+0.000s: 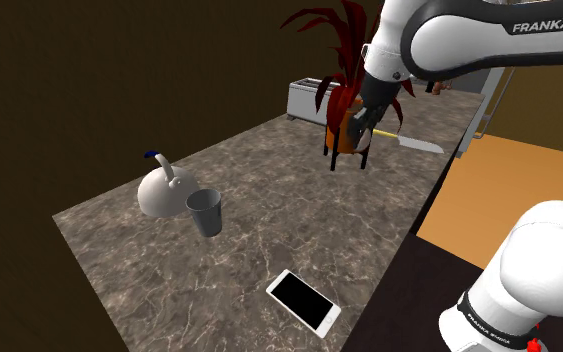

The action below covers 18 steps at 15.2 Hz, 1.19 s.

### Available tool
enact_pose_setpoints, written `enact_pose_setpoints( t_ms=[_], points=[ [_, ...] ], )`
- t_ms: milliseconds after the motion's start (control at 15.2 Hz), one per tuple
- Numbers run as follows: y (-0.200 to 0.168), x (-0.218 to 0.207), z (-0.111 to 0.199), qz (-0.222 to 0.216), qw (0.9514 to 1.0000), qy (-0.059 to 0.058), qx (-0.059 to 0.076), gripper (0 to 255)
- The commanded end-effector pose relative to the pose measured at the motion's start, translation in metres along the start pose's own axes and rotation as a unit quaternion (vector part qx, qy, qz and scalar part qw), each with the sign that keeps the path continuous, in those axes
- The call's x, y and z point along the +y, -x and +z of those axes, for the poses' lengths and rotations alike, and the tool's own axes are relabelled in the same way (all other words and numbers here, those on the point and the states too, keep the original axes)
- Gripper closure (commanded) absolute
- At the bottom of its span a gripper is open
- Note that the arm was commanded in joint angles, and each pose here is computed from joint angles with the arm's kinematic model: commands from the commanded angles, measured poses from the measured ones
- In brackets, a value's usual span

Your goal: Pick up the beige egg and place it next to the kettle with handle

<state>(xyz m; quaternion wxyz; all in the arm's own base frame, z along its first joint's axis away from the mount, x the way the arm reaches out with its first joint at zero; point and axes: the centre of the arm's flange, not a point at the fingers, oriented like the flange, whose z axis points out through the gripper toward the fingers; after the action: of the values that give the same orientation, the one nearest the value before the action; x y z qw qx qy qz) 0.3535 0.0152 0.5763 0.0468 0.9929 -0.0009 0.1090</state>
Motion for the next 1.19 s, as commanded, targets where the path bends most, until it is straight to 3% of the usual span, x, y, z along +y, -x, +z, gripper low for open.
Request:
enact_pose_setpoints(
  t_ms=[0,1122],
  points=[
    [-0.023,-0.013,0.004,0.000,1.0000,0.000,0.000,255],
    [-0.217,-0.122,0.036,0.000,1.0000,0.000,0.000,255]
  ],
)
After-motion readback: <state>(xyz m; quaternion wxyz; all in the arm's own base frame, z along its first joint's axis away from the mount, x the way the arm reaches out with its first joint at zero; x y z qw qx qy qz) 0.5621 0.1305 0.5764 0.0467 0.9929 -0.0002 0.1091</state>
